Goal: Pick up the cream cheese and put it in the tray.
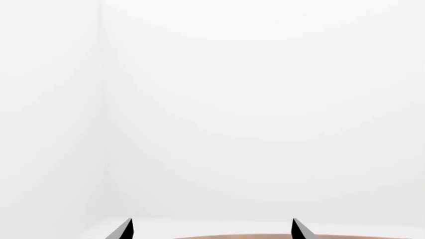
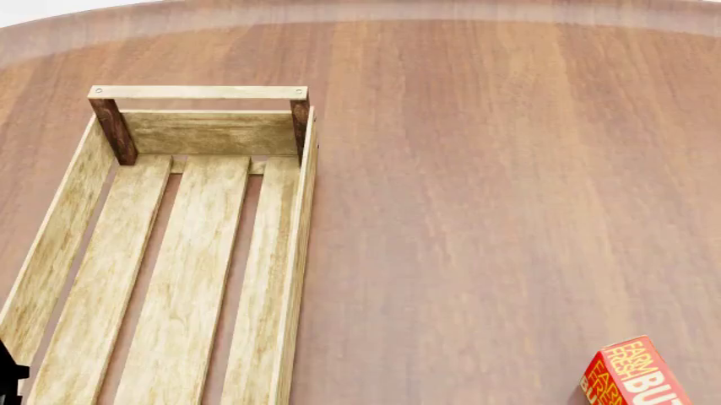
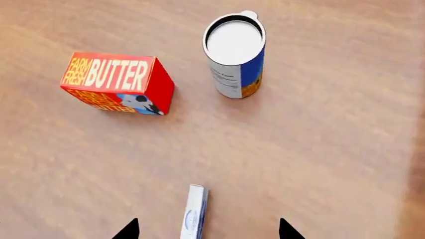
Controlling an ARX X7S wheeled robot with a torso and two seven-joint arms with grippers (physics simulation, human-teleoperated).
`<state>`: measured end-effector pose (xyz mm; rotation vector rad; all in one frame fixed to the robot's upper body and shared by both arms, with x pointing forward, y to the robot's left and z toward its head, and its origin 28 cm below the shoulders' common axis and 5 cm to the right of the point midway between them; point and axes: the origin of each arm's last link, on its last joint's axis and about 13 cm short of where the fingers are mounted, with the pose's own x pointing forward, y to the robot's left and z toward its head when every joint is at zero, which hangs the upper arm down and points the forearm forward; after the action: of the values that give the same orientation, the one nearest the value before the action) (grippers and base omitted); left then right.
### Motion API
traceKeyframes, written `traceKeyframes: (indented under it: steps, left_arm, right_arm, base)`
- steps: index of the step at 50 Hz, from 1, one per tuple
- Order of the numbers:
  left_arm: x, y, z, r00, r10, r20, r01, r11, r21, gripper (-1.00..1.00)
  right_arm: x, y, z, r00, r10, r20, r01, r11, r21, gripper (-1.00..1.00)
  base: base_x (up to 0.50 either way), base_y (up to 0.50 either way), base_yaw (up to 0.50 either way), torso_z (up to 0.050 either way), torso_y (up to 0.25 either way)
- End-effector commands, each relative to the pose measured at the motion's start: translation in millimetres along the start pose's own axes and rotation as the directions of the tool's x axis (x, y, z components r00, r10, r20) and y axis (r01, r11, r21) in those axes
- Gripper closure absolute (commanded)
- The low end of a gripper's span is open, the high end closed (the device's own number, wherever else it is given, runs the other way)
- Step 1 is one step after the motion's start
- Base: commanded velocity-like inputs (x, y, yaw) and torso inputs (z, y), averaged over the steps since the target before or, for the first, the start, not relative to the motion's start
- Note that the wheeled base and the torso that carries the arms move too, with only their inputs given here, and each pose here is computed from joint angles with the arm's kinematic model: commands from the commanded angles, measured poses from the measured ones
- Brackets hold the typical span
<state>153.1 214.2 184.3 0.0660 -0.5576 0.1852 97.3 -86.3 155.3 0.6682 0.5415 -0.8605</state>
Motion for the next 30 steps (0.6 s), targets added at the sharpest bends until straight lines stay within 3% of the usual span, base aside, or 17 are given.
traceKeyframes:
  steps: [1, 13, 30]
  left_arm:
    - [-1, 0.5, 0, 1.000, 0.001, 0.002, -0.001, 1.000, -0.001, -1.00]
    - [0, 0.2, 0, 1.000, -0.001, -0.001, 0.001, 1.000, -0.001, -1.00]
    - [-1, 0.1, 0, 1.000, -0.002, -0.006, 0.002, 1.000, 0.000, -1.00]
  right_arm:
    - [2, 6.4, -10, 0.996, 0.046, -0.082, -0.052, 0.995, -0.079, -1.00]
    - [7, 14.9, -14, 0.990, 0.070, -0.121, -0.082, 0.991, -0.101, -1.00]
    - [12, 23.4, -8, 0.986, 0.094, -0.140, -0.100, 0.994, -0.038, -1.00]
  base:
    - [0.00, 0.00, 0.00, 0.000, 0.000]
    - [0.00, 0.00, 0.00, 0.000, 0.000]
    - [0.00, 0.00, 0.00, 0.000, 0.000]
